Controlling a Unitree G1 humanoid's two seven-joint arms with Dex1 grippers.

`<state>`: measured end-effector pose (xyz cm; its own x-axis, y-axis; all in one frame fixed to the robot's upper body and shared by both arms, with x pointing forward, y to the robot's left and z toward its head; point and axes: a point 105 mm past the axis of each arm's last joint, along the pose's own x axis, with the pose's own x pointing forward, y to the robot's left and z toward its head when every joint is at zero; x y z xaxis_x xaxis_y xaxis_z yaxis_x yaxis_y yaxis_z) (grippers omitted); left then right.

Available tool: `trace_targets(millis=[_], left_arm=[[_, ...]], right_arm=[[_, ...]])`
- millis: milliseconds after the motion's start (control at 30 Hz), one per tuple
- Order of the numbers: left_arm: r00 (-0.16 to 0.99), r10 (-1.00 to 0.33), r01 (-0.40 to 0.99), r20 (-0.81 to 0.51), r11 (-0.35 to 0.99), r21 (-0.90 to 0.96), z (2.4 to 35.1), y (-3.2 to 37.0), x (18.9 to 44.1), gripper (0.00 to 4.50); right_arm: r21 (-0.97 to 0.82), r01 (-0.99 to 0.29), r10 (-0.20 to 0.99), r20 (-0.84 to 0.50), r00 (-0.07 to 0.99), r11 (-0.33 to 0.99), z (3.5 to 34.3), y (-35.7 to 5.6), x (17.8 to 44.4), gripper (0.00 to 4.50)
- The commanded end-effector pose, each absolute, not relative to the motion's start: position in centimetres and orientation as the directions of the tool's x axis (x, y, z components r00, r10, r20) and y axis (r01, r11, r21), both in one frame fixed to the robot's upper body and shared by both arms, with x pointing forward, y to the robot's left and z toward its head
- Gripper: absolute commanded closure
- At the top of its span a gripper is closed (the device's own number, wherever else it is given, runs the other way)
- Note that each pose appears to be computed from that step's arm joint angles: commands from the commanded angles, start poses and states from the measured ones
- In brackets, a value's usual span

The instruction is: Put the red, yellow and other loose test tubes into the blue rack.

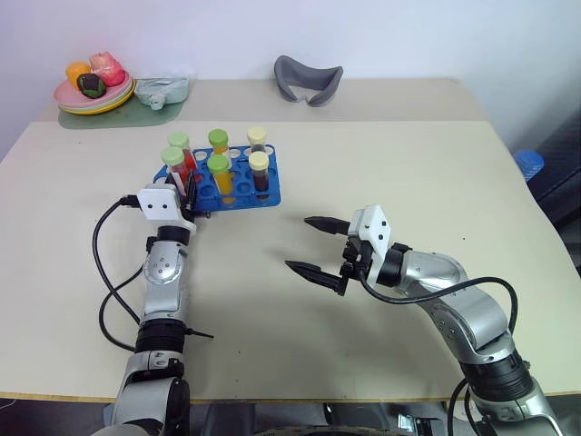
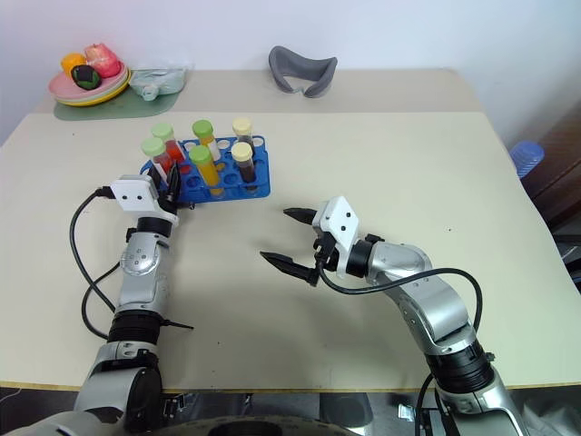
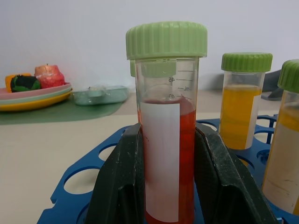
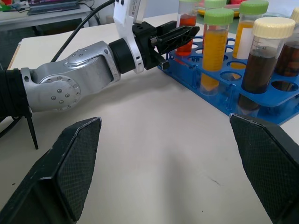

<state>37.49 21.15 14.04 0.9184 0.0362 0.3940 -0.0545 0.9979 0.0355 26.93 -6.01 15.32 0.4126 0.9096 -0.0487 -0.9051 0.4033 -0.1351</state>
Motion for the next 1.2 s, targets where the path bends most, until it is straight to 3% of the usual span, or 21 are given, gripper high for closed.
trace_targets(millis=[33, 167, 367, 700, 900, 1200], left_arm=[[0.900, 0.022, -0.046, 0.436, 0.998, 0.045, 15.2, 21.0, 37.3, 2.15], [0.892, 0.009, -0.032, 0.451, 0.998, 0.044, 16.1, 21.5, 36.2, 0.12], [0.905, -0.066, 0.028, 0.419, 0.995, 0.095, 17.7, 23.4, 32.3, 0.12], [0.978, -0.189, 0.160, 0.090, 0.953, 0.258, 15.4, 28.2, 25.9, 0.12], [0.985, -0.167, 0.154, 0.031, 0.955, 0.253, 14.5, 29.1, 24.5, 0.12], [0.982, -0.189, 0.190, -0.028, 0.951, 0.243, 13.7, 28.9, 23.8, 0.12]], right_arm=[[-0.175, -0.901, 0.915, 0.002, 0.403, 0.398, 16.7, -5.9, 26.5, 0.00], [-0.177, -0.900, 0.915, 0.002, 0.403, 0.397, 16.9, -6.1, 26.6, 0.00], [-0.197, -0.881, 0.897, -0.017, 0.442, 0.430, 17.1, -7.9, 27.7, 0.00], [-0.220, -0.787, 0.786, -0.115, 0.607, 0.576, 17.2, -16.0, 29.3, 0.00], [-0.235, -0.707, 0.680, -0.197, 0.706, 0.667, 15.8, -21.2, 29.6, 0.00], [-0.228, -0.654, 0.622, -0.200, 0.757, 0.722, 14.8, -23.5, 30.1, 0.00]])
